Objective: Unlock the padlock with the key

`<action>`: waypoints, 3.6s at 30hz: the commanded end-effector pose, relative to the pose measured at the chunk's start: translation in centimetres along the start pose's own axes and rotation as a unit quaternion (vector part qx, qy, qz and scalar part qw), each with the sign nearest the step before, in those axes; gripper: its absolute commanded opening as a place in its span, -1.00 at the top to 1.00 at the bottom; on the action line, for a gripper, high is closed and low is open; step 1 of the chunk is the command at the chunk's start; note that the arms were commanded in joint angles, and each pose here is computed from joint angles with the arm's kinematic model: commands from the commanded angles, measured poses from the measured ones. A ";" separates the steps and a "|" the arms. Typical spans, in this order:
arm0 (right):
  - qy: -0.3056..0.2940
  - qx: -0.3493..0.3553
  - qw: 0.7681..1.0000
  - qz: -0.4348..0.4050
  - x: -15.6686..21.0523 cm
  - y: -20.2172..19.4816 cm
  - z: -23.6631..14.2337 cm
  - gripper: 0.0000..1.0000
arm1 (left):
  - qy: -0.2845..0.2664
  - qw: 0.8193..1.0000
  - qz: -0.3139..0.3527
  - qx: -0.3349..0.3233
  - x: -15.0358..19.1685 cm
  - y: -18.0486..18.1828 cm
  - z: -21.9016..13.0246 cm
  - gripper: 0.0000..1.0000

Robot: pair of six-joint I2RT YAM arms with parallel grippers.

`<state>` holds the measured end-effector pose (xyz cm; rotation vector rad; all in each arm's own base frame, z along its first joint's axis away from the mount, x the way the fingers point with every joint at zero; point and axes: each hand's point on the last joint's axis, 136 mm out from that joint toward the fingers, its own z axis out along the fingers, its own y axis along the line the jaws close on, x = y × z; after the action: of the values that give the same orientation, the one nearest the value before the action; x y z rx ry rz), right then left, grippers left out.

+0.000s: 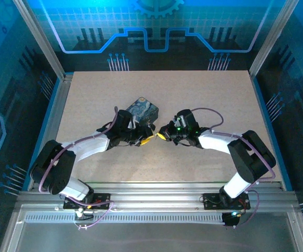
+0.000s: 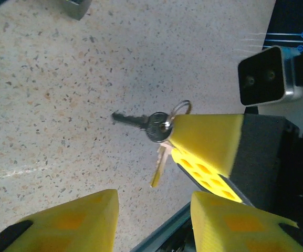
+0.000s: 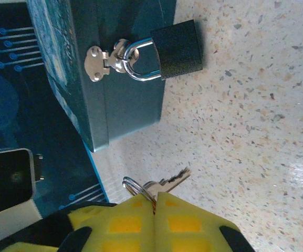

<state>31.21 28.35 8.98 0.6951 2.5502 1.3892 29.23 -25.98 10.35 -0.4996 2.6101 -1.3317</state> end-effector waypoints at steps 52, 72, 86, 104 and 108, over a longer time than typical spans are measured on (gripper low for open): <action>-0.024 -0.007 0.999 -0.026 0.9 1.0 -1.8 0.64 | 0.003 0.997 0.070 -0.014 -0.7 0.1 -0.1 1.00; 0.091 -0.073 0.907 -0.405 2.7 4.2 -6.6 0.22 | 0.135 0.949 0.278 0.061 3.6 -4.1 -2.4 1.00; 0.155 -0.164 0.877 -0.425 4.0 4.5 -6.1 0.29 | 0.153 0.937 0.300 0.095 4.6 -5.5 -3.4 1.00; 0.190 -0.196 0.867 -0.417 5.3 4.8 -5.1 0.47 | 0.161 0.929 0.311 0.122 5.3 -6.2 -4.0 1.00; 0.205 -0.208 0.863 -0.413 6.0 4.9 -5.2 0.60 | 0.158 0.929 0.311 0.126 5.1 -6.2 -4.1 1.00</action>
<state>26.22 28.80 15.90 -0.7137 2.2123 1.6588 24.85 -28.09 15.74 0.5153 2.5213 -1.5007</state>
